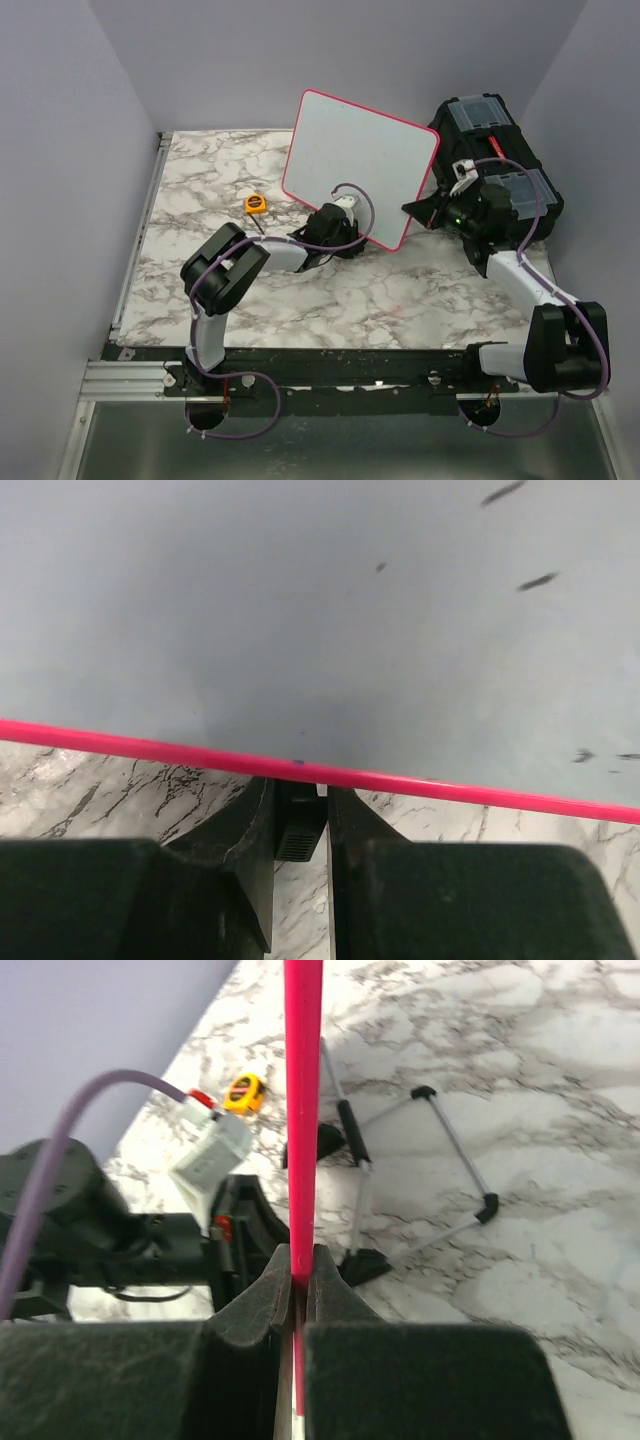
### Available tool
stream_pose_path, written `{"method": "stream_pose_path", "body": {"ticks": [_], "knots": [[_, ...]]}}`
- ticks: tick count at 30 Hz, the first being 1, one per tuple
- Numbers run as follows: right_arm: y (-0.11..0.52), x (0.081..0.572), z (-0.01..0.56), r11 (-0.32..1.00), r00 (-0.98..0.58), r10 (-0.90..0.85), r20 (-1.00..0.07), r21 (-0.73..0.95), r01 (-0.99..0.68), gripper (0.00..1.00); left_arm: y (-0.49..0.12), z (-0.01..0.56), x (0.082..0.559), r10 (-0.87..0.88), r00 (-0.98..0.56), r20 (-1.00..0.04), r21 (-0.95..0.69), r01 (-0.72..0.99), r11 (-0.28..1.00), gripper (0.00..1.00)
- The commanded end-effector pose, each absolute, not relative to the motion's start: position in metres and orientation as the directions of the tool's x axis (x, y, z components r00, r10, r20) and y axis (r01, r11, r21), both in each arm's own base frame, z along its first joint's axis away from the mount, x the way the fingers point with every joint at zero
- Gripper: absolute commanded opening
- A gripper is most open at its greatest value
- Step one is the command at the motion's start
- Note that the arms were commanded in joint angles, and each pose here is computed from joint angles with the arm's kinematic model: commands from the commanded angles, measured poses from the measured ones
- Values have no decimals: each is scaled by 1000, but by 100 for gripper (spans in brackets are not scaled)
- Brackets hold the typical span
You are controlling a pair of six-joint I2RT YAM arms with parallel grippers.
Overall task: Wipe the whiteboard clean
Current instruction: Place the whiteboard at the center of the board.
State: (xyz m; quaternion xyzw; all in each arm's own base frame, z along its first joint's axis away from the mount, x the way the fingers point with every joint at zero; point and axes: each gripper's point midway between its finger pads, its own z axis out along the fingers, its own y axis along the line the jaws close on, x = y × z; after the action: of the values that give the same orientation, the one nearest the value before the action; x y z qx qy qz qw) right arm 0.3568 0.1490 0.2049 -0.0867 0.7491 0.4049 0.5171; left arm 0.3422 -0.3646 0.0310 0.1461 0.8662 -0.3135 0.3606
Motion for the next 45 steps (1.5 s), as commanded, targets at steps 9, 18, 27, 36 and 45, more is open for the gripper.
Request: {"method": "stream_pose_path", "body": {"ticks": [9, 18, 27, 36, 45], "knots": [[127, 367, 154, 781, -436, 116, -892, 353, -515, 0, -328, -13, 312, 34, -828, -559, -445, 335, 831, 4], [109, 357, 140, 826, -446, 36, -894, 278, -491, 0, -325, -15, 316, 26, -837, -547, -449, 319, 835, 9], [104, 357, 114, 840, -500, -4, -866, 268, -472, 0, -320, 5, 306, 18, -819, -573, -473, 348, 809, 31], [104, 350, 94, 833, -545, -43, -837, 271, -482, 0, -318, 7, 300, 26, -825, -565, -493, 363, 791, 44], [105, 339, 78, 820, -595, -88, -799, 281, -498, 0, -305, 49, 296, -27, -773, -633, -514, 394, 762, 49]]}}
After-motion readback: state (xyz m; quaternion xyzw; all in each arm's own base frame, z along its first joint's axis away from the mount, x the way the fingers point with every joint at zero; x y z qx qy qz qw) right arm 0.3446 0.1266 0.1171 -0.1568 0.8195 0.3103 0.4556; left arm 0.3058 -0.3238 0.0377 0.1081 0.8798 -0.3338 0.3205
